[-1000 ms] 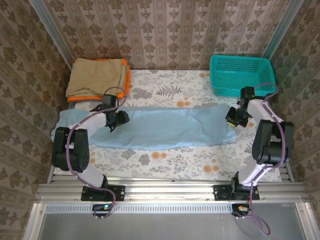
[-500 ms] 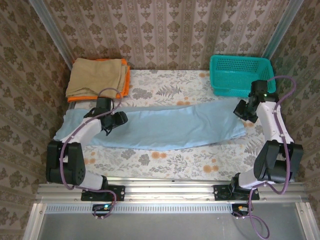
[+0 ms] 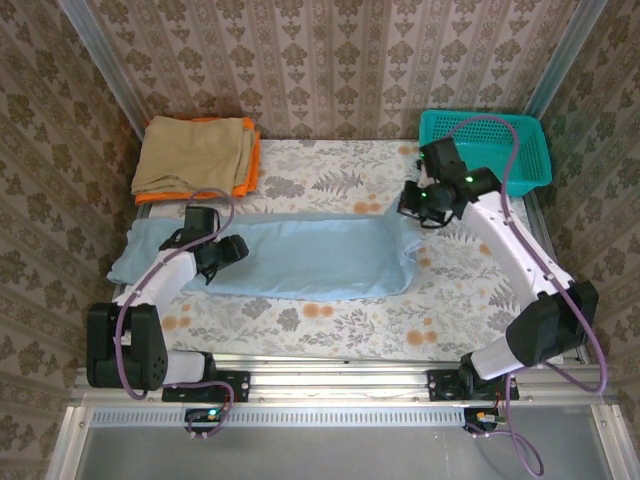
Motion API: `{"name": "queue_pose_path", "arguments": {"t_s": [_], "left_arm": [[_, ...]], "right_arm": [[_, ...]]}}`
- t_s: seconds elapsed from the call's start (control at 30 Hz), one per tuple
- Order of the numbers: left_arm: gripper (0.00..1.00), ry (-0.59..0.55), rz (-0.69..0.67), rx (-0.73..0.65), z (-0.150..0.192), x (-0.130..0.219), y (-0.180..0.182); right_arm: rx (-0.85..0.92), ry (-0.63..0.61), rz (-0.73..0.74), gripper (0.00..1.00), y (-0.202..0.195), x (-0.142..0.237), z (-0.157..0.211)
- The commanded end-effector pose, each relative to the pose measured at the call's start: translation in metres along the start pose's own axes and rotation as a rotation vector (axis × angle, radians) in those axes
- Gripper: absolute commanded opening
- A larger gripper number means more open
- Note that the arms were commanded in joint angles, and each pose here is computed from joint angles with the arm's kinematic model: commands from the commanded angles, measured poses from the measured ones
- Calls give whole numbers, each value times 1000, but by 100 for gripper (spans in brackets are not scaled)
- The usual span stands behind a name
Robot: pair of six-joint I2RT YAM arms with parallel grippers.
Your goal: Fold and stack the trousers
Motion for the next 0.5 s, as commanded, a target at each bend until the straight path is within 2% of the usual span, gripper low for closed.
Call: {"name": "queue_pose_path", "arguments": {"t_s": [0.0,0.23,0.47], "left_arm": [[67,-6,22,37,0,7,4],[68,-4,16,85,0,6,14],[68,8,26,117,6,-3,21]], "right_arm": [[18,-1,-92,0,53,-8,-6],[117,42,-221,0,156,-40,6],[120,61,-289,0,216,-71,18]]}}
Point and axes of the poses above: each hand's point on the last joint's axis, 136 mm out from that joint toward the fingers, its own x axis back along the fingers, its own y axis along the line the jaws close on, z = x × y, the point moved 2 cm from there along x, back along the fingers, and after that the axes turned 8 degrees about x, right-handed, at the moved point
